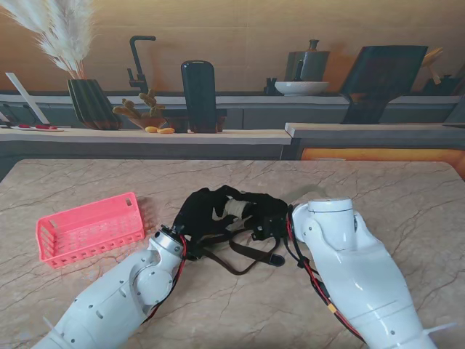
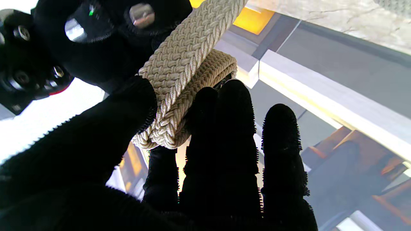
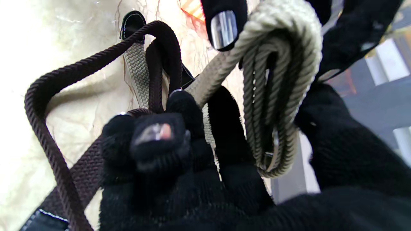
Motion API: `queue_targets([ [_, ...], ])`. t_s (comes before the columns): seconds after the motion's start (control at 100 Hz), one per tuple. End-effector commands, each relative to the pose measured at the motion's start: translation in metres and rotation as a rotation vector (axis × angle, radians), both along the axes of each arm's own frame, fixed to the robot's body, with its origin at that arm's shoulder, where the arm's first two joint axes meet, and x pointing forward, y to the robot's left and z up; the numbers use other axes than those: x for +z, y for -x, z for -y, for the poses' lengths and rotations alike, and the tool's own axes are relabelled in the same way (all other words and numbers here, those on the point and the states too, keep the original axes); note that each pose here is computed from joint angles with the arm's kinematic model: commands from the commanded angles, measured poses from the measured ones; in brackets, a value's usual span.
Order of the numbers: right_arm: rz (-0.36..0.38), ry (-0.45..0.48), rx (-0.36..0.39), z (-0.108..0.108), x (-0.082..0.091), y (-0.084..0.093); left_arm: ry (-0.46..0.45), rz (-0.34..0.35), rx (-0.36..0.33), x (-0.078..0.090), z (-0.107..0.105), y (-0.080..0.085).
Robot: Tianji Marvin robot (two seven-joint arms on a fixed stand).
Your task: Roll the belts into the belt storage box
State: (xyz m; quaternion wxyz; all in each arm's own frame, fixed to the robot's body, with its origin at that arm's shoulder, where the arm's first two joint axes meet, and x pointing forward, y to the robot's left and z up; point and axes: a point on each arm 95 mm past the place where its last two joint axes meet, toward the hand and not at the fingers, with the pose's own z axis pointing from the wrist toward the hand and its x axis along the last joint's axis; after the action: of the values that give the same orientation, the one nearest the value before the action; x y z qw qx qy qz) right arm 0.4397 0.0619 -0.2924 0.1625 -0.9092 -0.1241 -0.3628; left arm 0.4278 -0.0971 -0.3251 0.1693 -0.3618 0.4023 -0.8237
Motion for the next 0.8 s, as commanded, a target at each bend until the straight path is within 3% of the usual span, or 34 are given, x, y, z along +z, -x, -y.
queue_targets([
  [0.0, -0.043, 0.037, 0.008, -0.001, -0.012, 0.009, 0.025, 0.0, 0.018, 0.003, 0.005, 0.004],
  [0.31, 0.138, 0.174, 0.111, 0.008, -0.019, 0.008, 0.133, -0.135, 0.085, 0.004, 0.001, 0.005],
  [0.54, 0.249, 0.235, 0.12, 0.01, -0.021, 0.013, 0.178, -0.182, 0.111, 0.005, -0.003, 0.006],
  [0.64, 0.359, 0.283, 0.126, 0.011, -0.021, 0.016, 0.191, -0.192, 0.127, 0.007, -0.006, 0.006],
  [0.79, 0.597, 0.421, 0.193, 0.011, -0.019, 0.021, 0.206, -0.197, 0.154, 0.012, -0.008, 0.007],
])
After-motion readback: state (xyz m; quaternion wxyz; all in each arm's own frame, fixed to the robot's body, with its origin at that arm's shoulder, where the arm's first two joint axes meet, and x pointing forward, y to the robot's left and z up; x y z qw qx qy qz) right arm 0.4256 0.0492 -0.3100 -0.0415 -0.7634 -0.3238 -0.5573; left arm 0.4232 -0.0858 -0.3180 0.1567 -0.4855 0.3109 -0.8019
